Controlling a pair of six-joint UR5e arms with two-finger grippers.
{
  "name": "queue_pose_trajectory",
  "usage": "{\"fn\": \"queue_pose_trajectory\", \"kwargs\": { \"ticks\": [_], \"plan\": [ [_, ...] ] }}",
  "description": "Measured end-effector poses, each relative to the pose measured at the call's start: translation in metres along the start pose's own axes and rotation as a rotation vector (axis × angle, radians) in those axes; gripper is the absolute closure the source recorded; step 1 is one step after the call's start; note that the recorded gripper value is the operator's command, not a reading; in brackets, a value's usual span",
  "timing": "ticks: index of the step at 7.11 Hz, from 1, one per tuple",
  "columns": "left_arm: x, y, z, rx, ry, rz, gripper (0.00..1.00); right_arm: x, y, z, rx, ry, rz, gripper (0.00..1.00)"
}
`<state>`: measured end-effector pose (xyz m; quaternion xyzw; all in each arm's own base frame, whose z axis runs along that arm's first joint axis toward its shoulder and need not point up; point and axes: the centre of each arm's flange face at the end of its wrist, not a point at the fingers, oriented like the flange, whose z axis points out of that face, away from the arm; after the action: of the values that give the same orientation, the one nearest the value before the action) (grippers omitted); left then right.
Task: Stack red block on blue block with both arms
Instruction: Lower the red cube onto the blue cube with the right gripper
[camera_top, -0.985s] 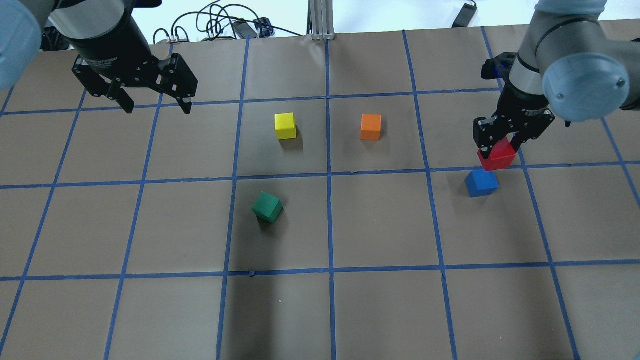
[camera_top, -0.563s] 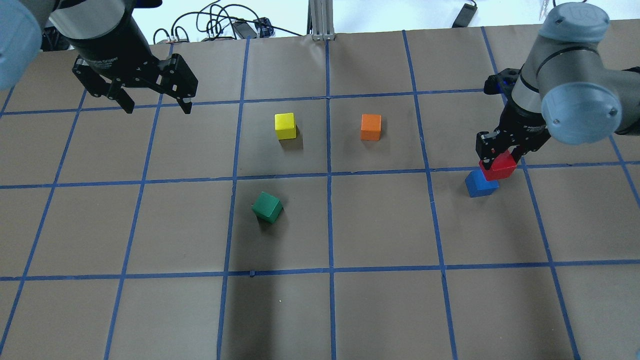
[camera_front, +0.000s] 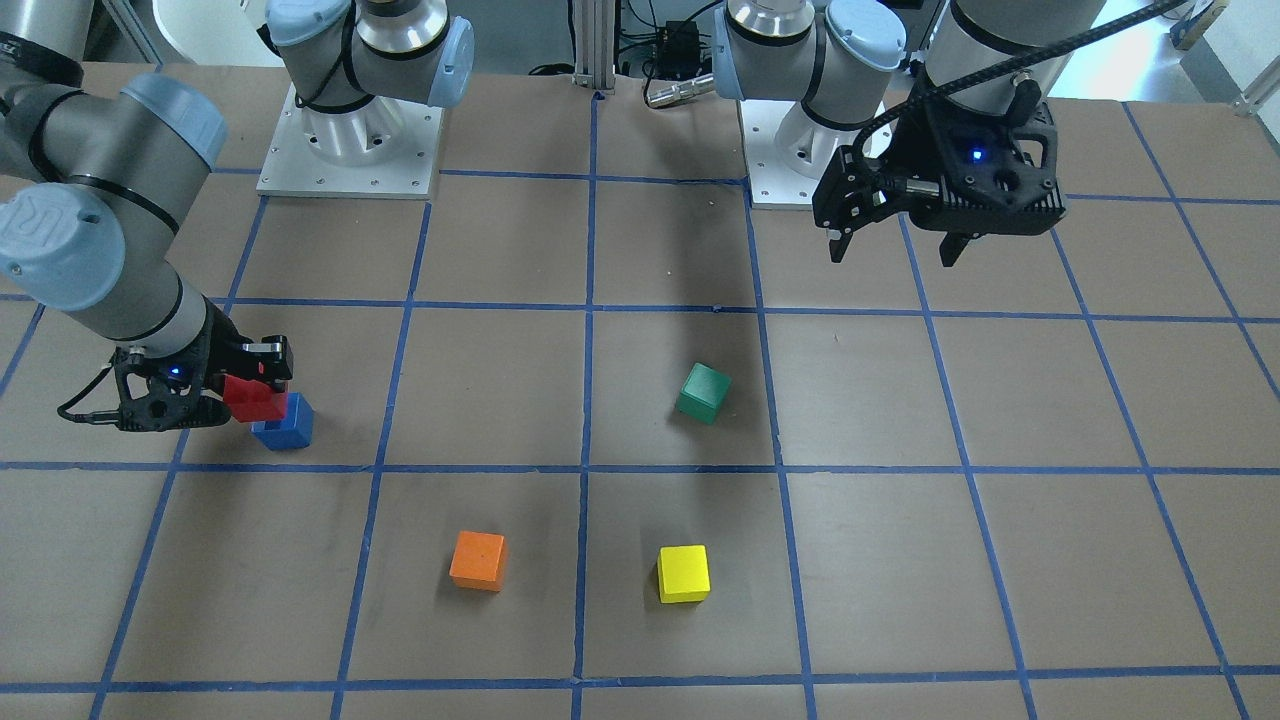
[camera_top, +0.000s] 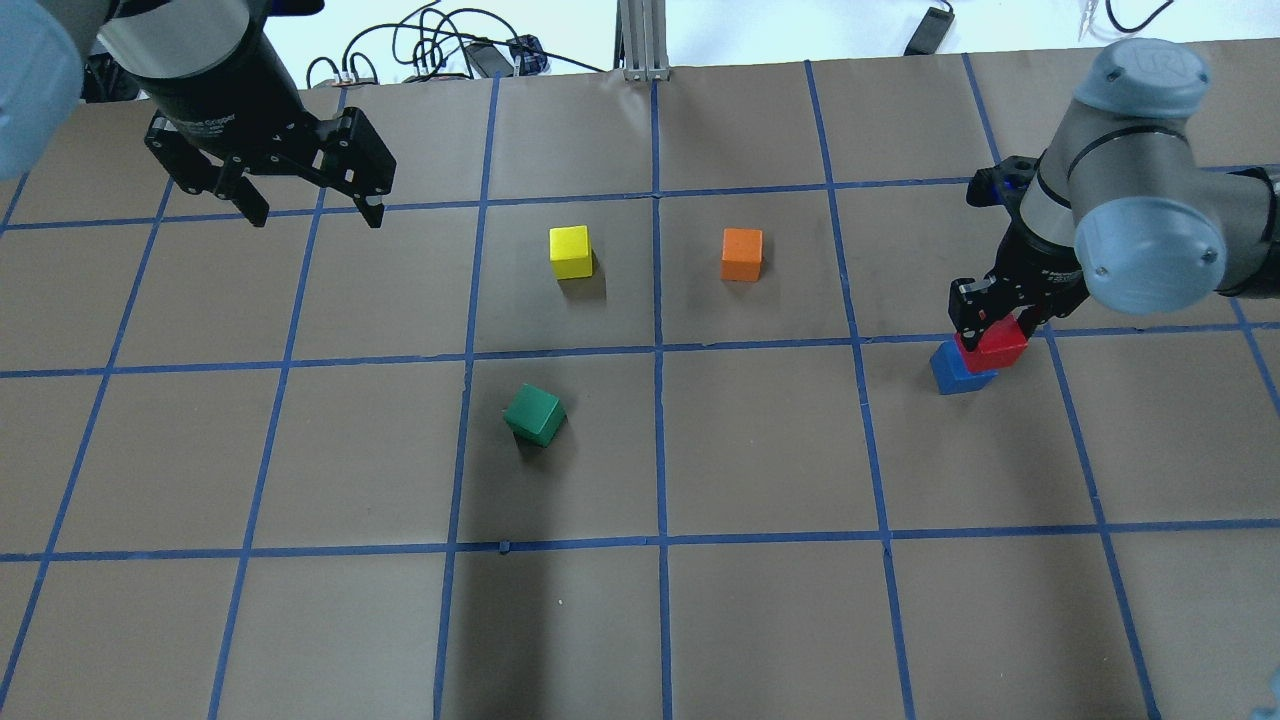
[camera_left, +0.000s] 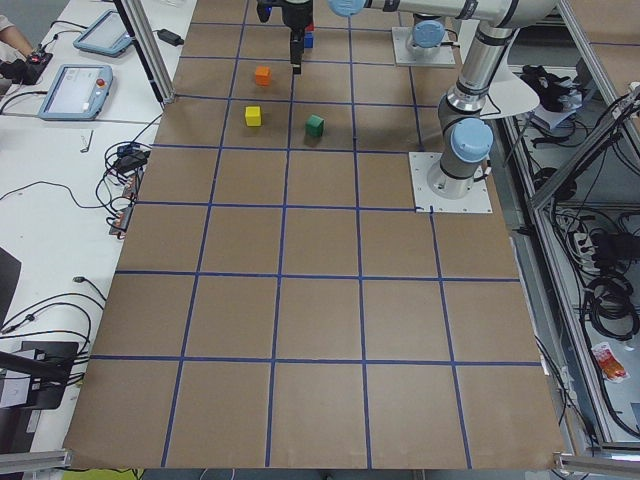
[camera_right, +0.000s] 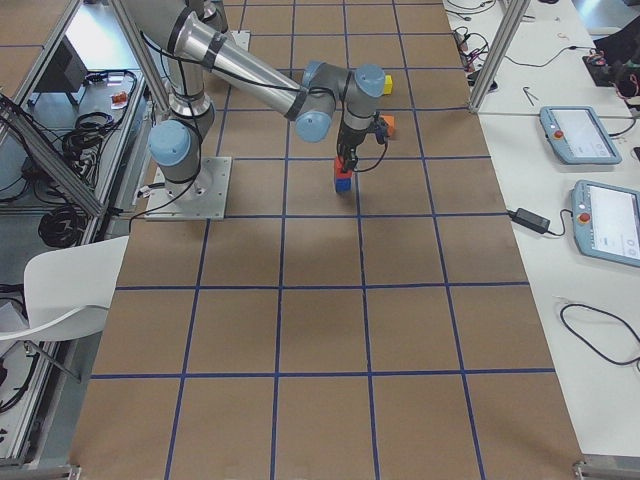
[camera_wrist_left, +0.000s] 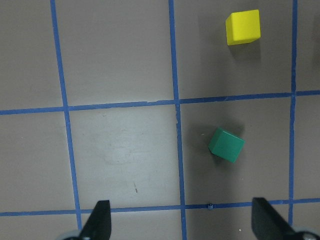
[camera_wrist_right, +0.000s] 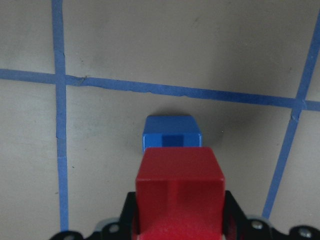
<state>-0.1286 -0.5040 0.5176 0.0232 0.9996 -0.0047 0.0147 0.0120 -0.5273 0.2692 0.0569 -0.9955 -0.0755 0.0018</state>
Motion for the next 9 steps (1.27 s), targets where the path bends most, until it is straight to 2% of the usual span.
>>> {"fn": "queue_pose_trajectory", "kwargs": {
  "ticks": [2, 9],
  "plan": [
    [0.0, 0.0, 0.0, 0.0, 0.0, 0.001, 0.0, -0.002, -0.002, 0.004, 0.002, -0.022, -0.001, 1.0],
    [0.0, 0.0, 0.0, 0.0, 0.0, 0.001, 0.0, -0.003, 0.001, 0.014, -0.004, -0.023, -0.005, 1.0]
  ]
}}
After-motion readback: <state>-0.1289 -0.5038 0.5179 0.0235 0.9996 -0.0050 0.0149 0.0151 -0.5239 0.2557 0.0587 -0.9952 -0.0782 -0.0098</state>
